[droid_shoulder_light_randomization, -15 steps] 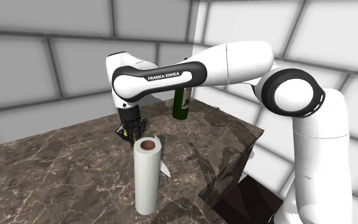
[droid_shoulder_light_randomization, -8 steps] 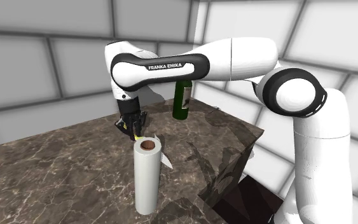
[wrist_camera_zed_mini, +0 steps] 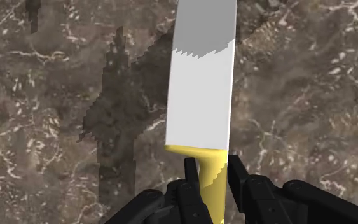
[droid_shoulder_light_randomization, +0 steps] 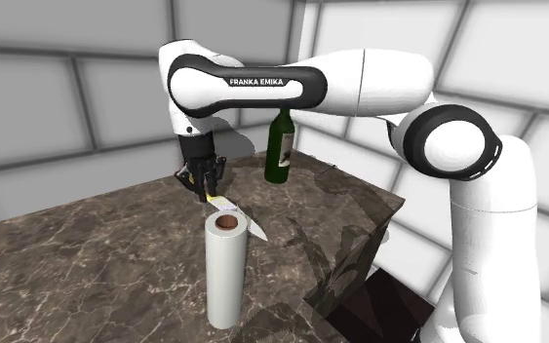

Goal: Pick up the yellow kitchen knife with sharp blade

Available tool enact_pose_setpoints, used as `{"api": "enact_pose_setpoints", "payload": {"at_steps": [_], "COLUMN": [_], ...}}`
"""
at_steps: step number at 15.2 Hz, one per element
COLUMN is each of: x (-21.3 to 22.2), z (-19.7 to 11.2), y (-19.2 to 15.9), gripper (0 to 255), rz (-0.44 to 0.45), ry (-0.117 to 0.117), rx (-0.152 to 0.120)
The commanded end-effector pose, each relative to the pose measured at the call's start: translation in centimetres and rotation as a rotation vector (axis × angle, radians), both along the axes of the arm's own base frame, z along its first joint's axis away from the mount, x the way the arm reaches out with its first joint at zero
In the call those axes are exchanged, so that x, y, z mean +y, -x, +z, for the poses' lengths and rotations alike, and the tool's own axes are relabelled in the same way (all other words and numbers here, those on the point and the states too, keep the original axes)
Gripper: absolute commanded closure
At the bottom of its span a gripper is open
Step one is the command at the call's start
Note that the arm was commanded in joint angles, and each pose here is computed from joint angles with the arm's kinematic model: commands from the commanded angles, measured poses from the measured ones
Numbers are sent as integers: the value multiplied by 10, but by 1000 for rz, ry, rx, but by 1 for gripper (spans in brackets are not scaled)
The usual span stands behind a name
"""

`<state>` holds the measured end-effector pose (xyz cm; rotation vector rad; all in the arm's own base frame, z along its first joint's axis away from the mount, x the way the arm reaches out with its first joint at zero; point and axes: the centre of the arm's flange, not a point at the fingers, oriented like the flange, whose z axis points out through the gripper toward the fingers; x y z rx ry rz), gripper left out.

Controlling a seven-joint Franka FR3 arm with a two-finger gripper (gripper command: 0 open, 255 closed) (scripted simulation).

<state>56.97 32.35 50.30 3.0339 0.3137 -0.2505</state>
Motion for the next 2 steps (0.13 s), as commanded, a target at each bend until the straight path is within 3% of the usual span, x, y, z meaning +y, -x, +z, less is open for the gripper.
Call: {"api": "enact_pose_setpoints", "payload": {"at_steps": [1, 2], "x": [0, 0], "z": [7, 7], "y": [0, 0], "gripper": [255, 255], "rz": [0, 0], "ry": [0, 0], "rx": [0, 0]}}
